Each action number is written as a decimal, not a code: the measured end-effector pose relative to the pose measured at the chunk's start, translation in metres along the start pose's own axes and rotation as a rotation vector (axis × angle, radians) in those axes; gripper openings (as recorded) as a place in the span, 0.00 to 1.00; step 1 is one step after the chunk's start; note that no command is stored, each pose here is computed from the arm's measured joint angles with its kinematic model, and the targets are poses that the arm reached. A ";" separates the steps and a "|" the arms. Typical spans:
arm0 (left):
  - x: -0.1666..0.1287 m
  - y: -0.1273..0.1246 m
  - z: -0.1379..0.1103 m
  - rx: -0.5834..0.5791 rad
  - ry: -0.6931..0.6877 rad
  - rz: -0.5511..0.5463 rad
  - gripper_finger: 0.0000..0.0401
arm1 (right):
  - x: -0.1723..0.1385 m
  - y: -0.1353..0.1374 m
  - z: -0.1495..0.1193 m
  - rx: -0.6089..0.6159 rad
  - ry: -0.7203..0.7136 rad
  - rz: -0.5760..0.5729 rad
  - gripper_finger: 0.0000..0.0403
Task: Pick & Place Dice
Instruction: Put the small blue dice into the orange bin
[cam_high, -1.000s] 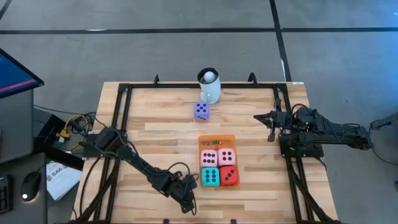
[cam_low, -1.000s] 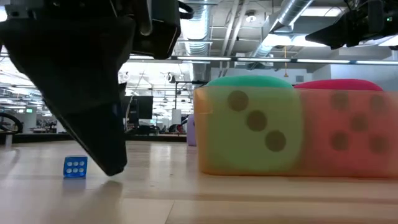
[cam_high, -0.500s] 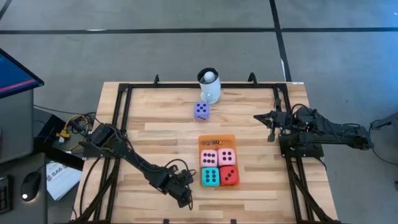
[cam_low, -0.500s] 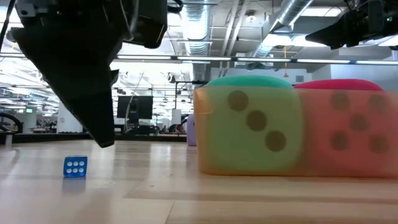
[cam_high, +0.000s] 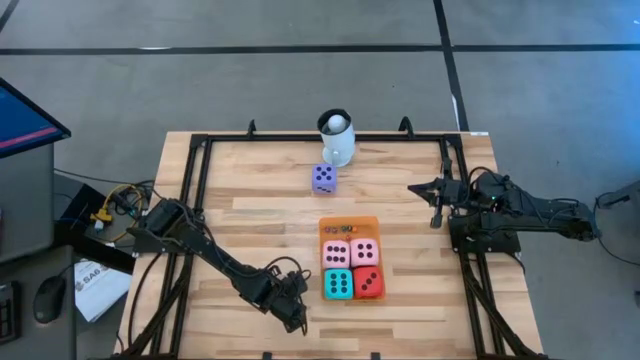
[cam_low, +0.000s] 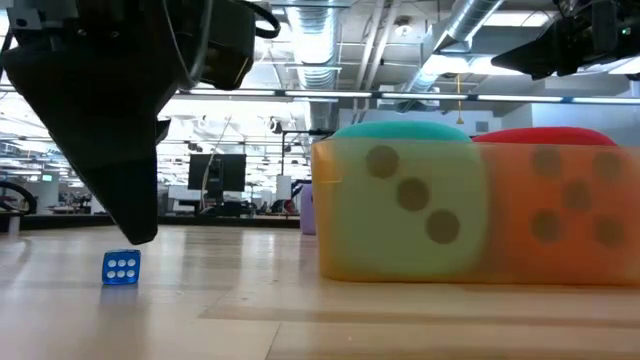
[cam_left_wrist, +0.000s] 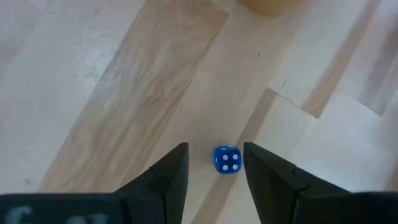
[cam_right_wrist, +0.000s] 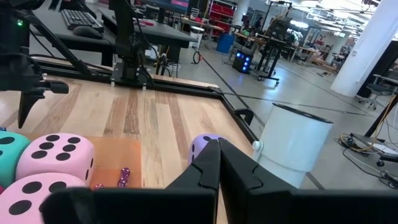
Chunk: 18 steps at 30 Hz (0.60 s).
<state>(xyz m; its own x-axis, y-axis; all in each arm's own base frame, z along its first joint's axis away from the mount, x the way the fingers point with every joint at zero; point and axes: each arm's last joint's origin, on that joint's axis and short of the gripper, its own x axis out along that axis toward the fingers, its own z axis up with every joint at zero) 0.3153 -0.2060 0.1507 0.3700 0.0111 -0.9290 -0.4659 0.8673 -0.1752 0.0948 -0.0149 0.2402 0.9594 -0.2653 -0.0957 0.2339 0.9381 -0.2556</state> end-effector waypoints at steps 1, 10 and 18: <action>0.000 0.000 0.000 -0.007 0.000 0.001 0.36 | 0.000 0.000 0.000 0.000 0.000 0.000 0.00; -0.001 -0.003 -0.005 -0.006 0.003 -0.004 0.36 | 0.000 0.000 0.000 0.000 0.000 0.000 0.00; -0.002 -0.004 -0.007 -0.002 0.001 -0.006 0.36 | 0.000 0.000 0.000 0.000 0.001 0.000 0.00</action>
<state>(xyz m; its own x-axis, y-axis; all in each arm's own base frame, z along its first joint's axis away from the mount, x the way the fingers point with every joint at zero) 0.3108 -0.2129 0.1508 0.3720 0.0051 -0.9282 -0.4653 0.8663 -0.1817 0.0948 -0.0149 0.2400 0.9593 -0.2652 -0.0968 0.2335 0.9381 -0.2557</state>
